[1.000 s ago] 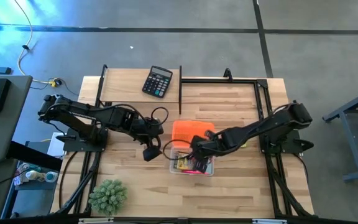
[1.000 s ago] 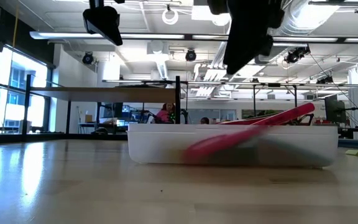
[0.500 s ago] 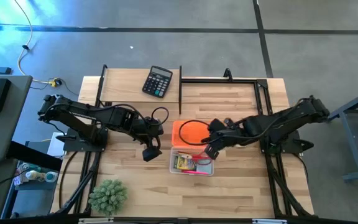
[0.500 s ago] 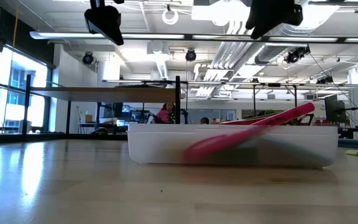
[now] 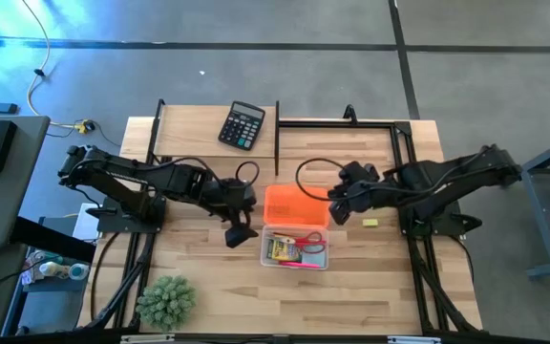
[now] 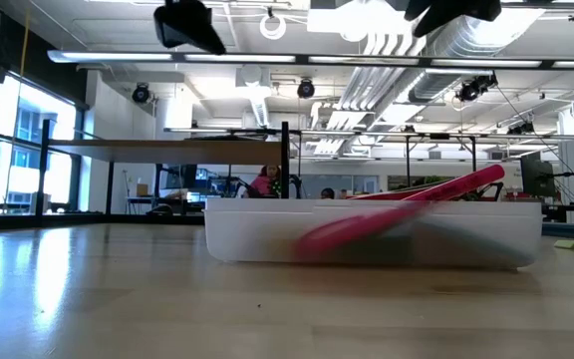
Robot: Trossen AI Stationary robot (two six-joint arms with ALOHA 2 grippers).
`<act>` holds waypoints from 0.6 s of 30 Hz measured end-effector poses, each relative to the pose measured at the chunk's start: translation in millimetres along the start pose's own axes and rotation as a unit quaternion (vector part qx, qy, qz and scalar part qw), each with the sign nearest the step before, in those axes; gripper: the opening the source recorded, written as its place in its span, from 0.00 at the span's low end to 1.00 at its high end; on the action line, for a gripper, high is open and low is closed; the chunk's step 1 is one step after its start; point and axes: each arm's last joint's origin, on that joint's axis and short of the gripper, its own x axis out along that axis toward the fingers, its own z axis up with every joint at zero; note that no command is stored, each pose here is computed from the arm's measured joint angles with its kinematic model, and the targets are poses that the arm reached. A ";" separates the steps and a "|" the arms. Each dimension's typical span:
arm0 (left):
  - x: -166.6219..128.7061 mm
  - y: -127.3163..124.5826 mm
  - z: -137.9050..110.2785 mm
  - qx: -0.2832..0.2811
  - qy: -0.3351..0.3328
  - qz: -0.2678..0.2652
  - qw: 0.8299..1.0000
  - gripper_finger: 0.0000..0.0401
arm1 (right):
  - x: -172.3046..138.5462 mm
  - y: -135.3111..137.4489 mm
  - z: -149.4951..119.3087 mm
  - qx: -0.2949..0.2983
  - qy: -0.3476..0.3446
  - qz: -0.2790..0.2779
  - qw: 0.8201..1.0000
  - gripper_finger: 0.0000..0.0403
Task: Pack school essentials
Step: Put the yellow eraser into the supply box
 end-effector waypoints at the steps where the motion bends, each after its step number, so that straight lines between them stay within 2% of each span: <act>1: 0.0 -0.8 1.3 0.000 -0.007 -0.004 1.000 0.98 | -1.1 -2.0 0.7 0.005 0.000 -0.002 1.000 0.33; 8: -0.5 -4.9 8.7 0.001 -0.046 -0.024 0.999 0.98 | -0.5 -6.3 4.3 0.002 -0.003 -0.008 1.000 0.33; 12: -1.4 -9.9 13.3 0.027 -0.077 -0.036 0.996 0.98 | 0.9 -8.4 6.5 -0.012 -0.003 -0.013 1.000 0.33; 18: -9.8 -18.7 14.7 0.051 -0.132 -0.016 0.990 0.98 | 4.4 -13.5 11.9 -0.001 -0.003 -0.020 1.000 0.33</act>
